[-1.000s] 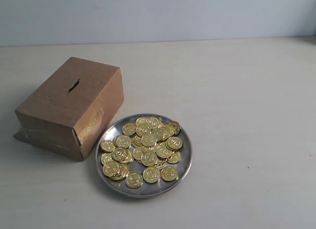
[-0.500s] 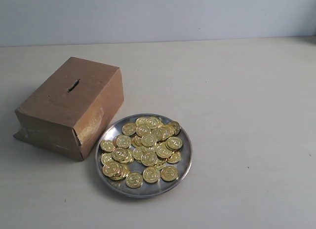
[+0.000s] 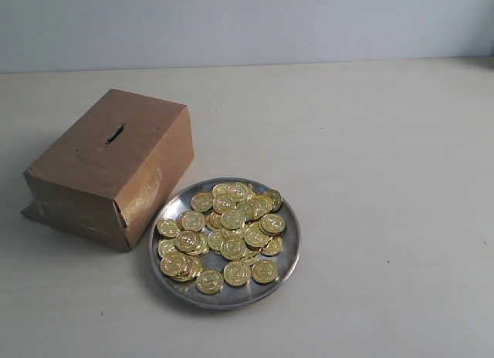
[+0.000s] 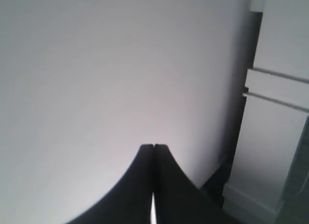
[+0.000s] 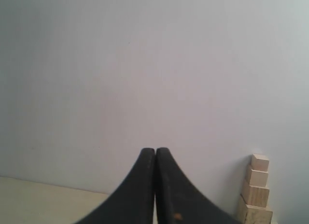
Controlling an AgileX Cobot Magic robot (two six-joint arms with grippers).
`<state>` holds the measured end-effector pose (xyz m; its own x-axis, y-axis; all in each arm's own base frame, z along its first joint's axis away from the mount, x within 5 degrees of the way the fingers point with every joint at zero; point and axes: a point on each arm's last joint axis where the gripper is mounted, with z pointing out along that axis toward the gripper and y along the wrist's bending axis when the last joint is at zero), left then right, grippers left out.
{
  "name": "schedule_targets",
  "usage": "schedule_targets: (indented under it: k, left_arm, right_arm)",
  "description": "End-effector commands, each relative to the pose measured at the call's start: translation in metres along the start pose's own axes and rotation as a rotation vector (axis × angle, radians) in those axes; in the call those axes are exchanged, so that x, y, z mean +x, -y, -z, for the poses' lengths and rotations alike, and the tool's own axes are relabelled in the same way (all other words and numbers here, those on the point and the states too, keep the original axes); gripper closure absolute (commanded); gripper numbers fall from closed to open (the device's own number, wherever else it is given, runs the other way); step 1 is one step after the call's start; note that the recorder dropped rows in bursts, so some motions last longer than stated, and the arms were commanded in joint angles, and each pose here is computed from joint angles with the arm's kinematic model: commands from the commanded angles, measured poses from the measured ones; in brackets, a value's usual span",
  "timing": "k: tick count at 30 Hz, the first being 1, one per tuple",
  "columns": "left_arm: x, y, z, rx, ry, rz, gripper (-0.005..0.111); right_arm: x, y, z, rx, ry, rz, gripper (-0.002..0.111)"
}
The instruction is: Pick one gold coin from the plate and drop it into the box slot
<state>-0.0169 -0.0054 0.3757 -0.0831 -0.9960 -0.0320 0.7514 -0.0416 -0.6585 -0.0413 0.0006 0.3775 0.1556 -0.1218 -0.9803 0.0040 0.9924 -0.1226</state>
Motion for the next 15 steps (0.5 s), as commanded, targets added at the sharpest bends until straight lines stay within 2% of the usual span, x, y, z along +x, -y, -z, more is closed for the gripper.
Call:
schedule_targets:
  k: [1, 7, 15]
  left_arm:
    - [-0.004, -0.026, 0.006, -0.084, 0.045, 0.106, 0.107]
    - [-0.004, -0.058, 0.015, -0.205, 0.057, 0.110, 0.107]
    - [-0.005, -0.105, 0.036, -0.503, 0.101, 0.164, 0.107]
  right_arm:
    - [0.015, 0.001, -0.013, 0.032, 0.003, 0.035, 0.108]
    - [0.050, -0.004, -0.037, 0.018, -0.004, 0.020, 0.108]
    - [0.108, -0.012, -0.057, -0.007, -0.151, 0.006, 0.108]
